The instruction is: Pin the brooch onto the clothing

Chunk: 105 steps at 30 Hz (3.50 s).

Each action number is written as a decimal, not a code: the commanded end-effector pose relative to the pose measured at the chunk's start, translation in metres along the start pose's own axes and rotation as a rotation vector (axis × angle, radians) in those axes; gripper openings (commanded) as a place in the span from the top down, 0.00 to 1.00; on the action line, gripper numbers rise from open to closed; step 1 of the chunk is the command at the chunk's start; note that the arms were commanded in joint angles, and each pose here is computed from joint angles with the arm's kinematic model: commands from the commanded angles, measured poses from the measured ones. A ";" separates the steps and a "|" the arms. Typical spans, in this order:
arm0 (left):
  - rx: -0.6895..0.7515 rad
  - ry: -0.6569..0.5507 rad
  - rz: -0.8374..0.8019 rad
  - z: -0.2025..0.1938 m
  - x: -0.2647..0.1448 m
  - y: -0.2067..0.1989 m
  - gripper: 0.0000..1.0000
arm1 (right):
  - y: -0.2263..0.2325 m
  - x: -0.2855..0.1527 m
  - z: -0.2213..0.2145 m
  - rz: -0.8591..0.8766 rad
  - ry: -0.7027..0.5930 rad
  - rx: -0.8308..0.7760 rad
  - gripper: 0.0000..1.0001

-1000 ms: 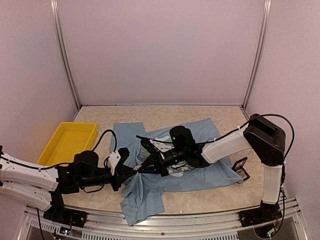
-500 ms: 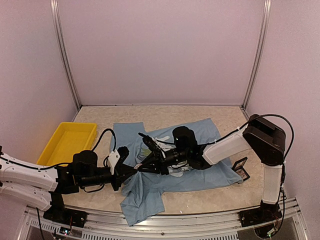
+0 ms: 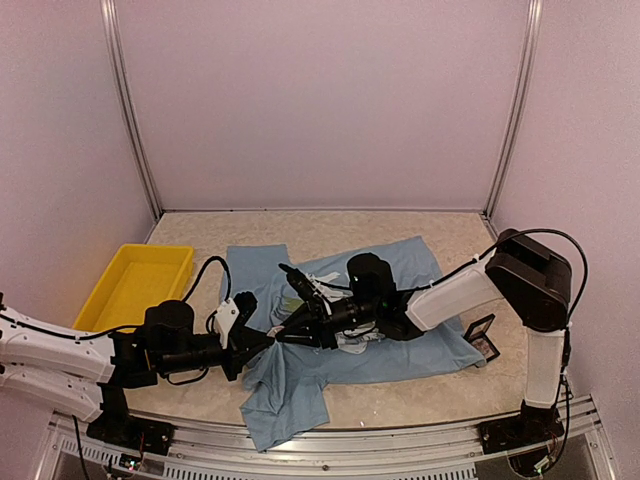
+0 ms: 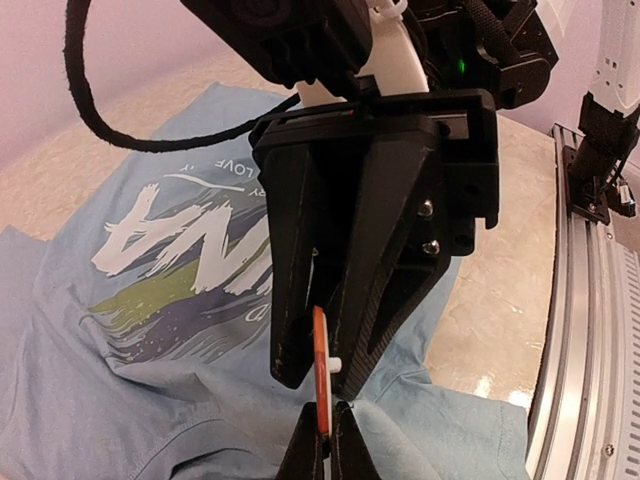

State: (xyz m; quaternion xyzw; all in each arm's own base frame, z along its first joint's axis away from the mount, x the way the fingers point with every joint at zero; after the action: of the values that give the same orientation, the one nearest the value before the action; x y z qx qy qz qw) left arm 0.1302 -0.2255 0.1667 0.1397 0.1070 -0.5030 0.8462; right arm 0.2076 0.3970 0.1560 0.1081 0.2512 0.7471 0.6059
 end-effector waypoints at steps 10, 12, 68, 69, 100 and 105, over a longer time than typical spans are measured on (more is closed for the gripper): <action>0.017 -0.025 -0.021 0.006 -0.002 -0.006 1.00 | 0.000 -0.017 0.013 -0.061 -0.057 -0.042 0.74; 0.016 -0.016 0.000 0.005 -0.002 -0.004 1.00 | 0.001 -0.018 0.013 -0.058 -0.051 -0.046 0.70; -0.279 0.296 0.430 0.071 0.041 0.066 0.40 | -0.007 -0.219 0.026 -1.342 0.081 0.161 0.63; -0.319 0.312 0.445 0.061 0.044 0.074 0.40 | -0.003 -0.224 0.028 -1.351 0.111 0.145 0.63; -0.279 0.221 0.369 0.036 0.066 0.103 0.38 | 0.091 -0.335 -0.011 -1.785 0.192 1.067 0.46; -0.274 0.195 0.367 0.039 0.061 0.101 0.38 | 0.087 -0.330 -0.041 -1.705 0.146 1.172 0.44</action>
State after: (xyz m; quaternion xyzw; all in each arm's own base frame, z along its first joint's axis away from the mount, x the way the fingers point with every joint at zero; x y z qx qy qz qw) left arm 0.2536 -0.2431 0.1864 0.0941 0.2542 -0.2872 0.9187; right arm 0.2091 0.0628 0.2269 0.0572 0.5896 -0.1386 0.7937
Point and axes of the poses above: each gripper's point midway between its finger pads, its own x axis out along the fingers, its own y axis along the line the jaws close on, z = x × y, the point moved 9 cm from there along -x, back along the fingers, and after that the axes turned 11 degrees about x, right-handed, at the moved point
